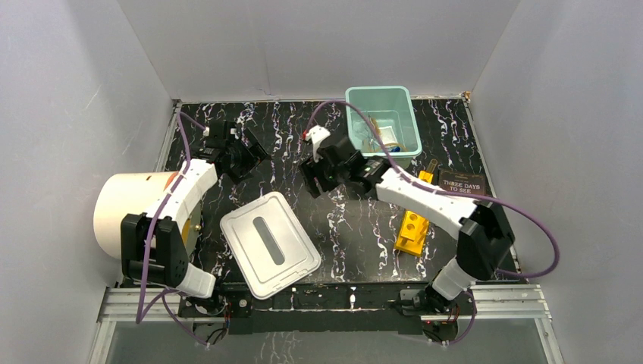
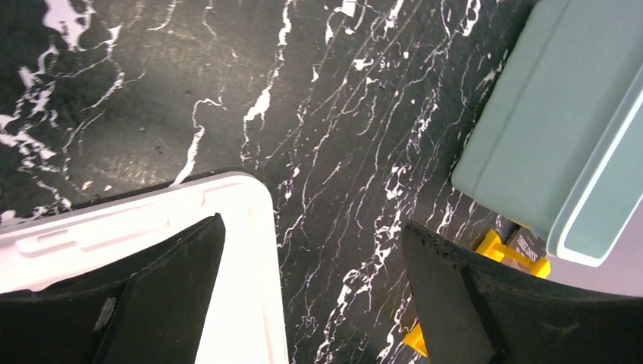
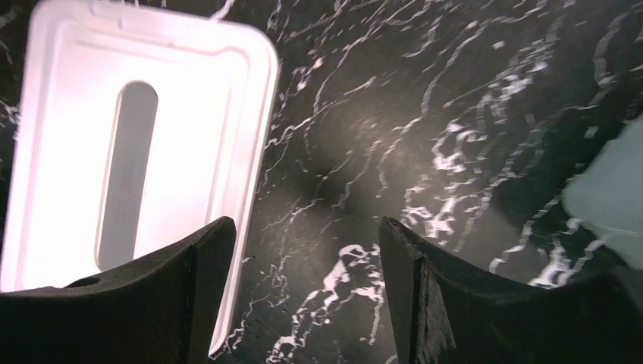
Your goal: Organize the chemistry lab equipment
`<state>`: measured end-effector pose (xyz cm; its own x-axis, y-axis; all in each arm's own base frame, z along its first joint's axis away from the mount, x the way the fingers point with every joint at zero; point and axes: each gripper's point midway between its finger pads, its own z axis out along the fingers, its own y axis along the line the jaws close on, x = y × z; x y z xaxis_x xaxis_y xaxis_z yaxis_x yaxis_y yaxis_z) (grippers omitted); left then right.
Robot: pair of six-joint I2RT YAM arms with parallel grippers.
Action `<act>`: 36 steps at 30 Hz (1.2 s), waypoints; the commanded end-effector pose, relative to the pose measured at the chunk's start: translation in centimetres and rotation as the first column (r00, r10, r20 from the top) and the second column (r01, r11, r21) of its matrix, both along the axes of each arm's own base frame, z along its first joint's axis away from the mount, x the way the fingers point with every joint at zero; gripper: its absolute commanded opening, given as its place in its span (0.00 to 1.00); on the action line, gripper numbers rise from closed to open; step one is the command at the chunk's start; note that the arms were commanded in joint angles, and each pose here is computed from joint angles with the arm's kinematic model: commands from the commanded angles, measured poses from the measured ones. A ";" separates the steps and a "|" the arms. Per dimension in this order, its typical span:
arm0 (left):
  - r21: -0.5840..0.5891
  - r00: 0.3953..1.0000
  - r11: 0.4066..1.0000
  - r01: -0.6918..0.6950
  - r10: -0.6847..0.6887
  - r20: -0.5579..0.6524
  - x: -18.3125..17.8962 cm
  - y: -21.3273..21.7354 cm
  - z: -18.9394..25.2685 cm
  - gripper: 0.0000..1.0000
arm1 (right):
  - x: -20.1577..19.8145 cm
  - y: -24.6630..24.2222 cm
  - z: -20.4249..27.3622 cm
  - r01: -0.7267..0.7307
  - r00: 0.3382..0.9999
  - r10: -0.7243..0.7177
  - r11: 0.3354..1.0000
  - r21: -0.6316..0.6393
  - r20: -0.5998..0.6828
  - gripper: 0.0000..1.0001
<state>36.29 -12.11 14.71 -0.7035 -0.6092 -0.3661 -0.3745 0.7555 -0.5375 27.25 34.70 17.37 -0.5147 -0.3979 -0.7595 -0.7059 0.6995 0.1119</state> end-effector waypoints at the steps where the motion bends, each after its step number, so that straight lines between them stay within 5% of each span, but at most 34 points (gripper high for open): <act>1: 0.058 0.995 0.993 -0.098 0.096 0.035 -0.7 2.1 1.4 0.85 | -1.2 2.3 -3.0 0.031 1.000 -0.031 0.994 -0.100 -0.001 0.77; 7: 0.266 0.944 0.906 -0.329 0.323 0.067 -2.0 7.9 3.0 0.86 | -2.4 3.7 -6.7 0.008 0.995 -0.024 0.985 -0.173 -0.093 0.65; 11: 0.308 0.942 0.891 -0.334 0.306 0.137 -2.0 8.9 5.0 0.87 | -3.2 4.4 -8.4 -0.053 0.990 0.029 0.983 -0.178 -0.137 0.61; 23: 0.295 0.937 0.890 -0.346 0.313 0.156 -2.0 9.0 5.6 0.87 | -4.2 6.2 -12.0 -0.142 0.973 0.091 0.962 -0.235 -0.214 0.67; 36: 0.270 0.951 0.916 -0.297 0.259 0.170 -1.3 7.9 5.9 0.87 | -3.2 5.1 -14.5 -0.088 0.981 0.022 0.936 -0.341 -0.193 0.38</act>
